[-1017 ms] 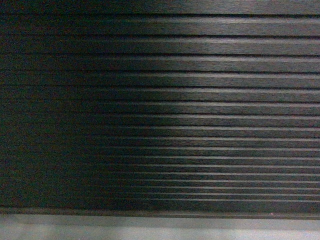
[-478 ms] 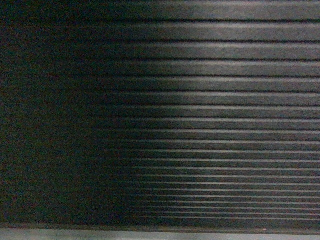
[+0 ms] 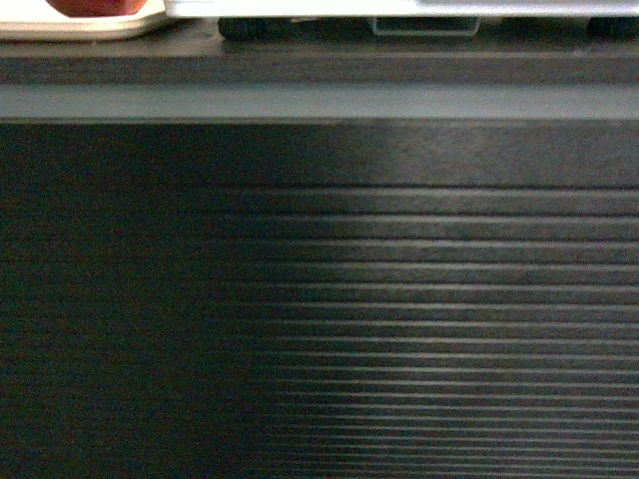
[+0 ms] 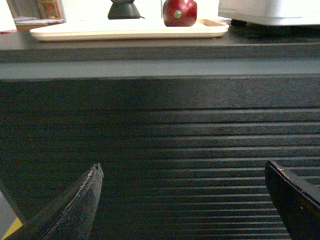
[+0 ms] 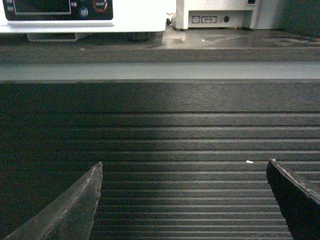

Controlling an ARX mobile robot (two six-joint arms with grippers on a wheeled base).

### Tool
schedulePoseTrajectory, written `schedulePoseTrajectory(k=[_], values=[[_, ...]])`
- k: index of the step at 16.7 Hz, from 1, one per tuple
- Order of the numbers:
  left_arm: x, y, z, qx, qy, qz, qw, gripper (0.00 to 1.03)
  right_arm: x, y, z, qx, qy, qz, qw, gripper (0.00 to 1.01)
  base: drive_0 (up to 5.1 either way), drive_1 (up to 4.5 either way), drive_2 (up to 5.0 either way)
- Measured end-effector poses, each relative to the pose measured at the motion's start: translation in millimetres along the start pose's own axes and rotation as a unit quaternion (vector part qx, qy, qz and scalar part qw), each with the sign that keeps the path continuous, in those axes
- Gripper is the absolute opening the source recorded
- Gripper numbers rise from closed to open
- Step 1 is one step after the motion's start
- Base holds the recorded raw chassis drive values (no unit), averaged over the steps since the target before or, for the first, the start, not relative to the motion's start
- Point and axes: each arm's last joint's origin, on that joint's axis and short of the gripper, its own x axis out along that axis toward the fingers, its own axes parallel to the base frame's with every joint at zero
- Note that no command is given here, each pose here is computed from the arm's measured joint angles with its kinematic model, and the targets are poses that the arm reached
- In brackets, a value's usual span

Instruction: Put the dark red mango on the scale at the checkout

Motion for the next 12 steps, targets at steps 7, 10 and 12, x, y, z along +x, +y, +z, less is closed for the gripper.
schedulePoseTrajectory(k=[7,10,12], values=[[0.0,0.0,0.0,0.0,0.0,0.0,1.0,0.98,0.0,0.0,0.0,0.0,0.0,0.0,1.0,0.98,0.0,0.0,0.0],[0.0,0.0,0.0,0.0,0.0,0.001,1.0,0.98,0.0,0.0,0.1,0.0,0.0,0.0,1.0,0.98,0.0,0.0,0.0],[0.0,0.0,0.0,0.0,0.0,0.0,1.0,0.98,0.0,0.0,0.0,0.0,0.0,0.0,1.0,0.98,0.0,0.0,0.0]])
